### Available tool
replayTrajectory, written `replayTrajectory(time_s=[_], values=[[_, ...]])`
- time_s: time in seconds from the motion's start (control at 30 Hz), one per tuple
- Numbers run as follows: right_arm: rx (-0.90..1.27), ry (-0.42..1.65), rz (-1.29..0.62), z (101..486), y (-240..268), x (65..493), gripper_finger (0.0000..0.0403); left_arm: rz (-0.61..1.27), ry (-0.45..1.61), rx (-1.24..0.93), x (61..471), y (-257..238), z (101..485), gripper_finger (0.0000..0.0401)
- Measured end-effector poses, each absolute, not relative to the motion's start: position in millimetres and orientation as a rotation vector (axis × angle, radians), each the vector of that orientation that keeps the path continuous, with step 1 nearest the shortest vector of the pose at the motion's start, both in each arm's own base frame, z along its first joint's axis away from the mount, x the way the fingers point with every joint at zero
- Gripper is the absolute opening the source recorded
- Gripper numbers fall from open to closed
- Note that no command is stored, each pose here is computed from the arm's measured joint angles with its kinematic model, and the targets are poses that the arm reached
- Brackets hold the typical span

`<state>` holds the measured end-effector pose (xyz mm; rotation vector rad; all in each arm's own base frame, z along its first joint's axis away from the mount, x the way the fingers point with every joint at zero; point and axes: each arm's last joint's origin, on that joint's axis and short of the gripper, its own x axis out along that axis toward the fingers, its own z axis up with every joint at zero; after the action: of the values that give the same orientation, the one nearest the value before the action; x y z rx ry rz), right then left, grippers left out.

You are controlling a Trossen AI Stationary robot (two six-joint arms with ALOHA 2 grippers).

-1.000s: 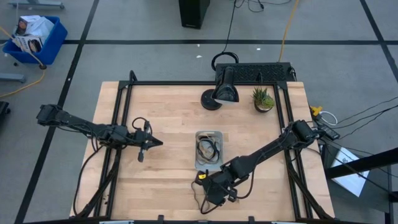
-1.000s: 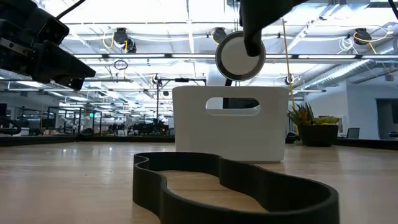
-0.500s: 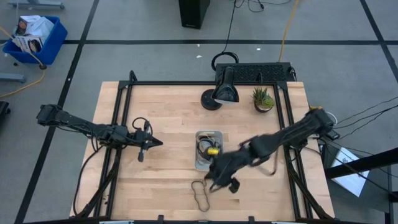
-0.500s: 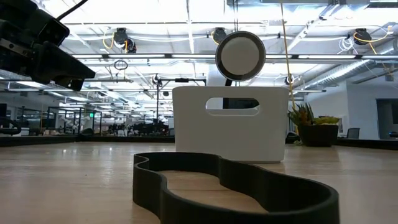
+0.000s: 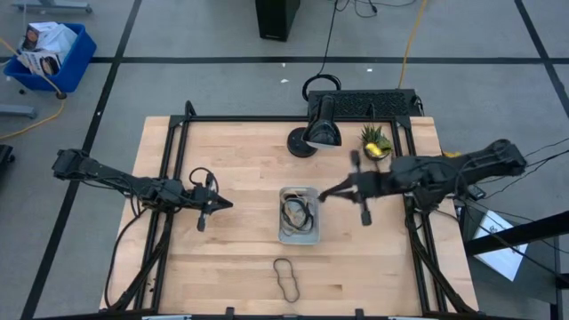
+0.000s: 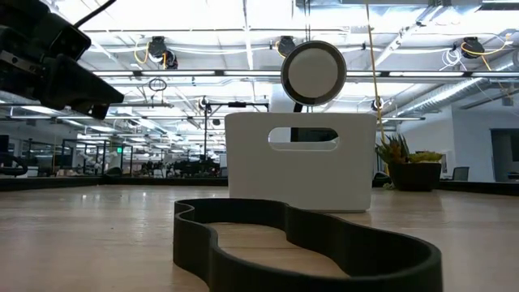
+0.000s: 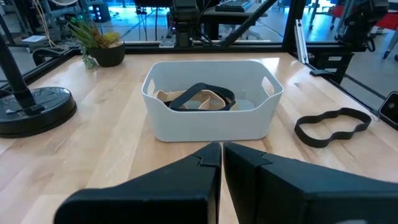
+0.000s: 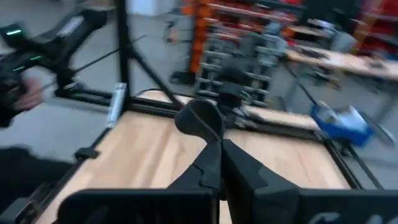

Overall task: Pick and place rubber bands into bin
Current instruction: Put the black rubber band into the gray container

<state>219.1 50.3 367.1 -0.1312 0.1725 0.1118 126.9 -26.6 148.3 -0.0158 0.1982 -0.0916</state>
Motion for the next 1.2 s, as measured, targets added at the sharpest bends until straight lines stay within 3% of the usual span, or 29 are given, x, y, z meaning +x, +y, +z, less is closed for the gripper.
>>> replayTrajectory(time_s=[0.3,0.73,1.0,1.2], values=[[0.019,0.065,-0.021,301.1,28.7,161.9,0.0000,-0.091,0.208,-0.014,126.7,-26.5,147.4,0.0026],[0.077,-0.174,-0.087,229.8,21.5,139.4,0.0000,-0.079,0.207,-0.012,126.8,-26.2,147.4,0.0026],[0.053,-0.196,-0.062,229.2,27.1,161.2,0.0000,-0.047,0.205,-0.004,126.9,-25.2,147.5,0.0026],[-0.030,-0.018,0.045,249.1,40.2,216.5,0.0000,-0.046,0.203,-0.001,126.9,-25.2,147.6,0.0026]])
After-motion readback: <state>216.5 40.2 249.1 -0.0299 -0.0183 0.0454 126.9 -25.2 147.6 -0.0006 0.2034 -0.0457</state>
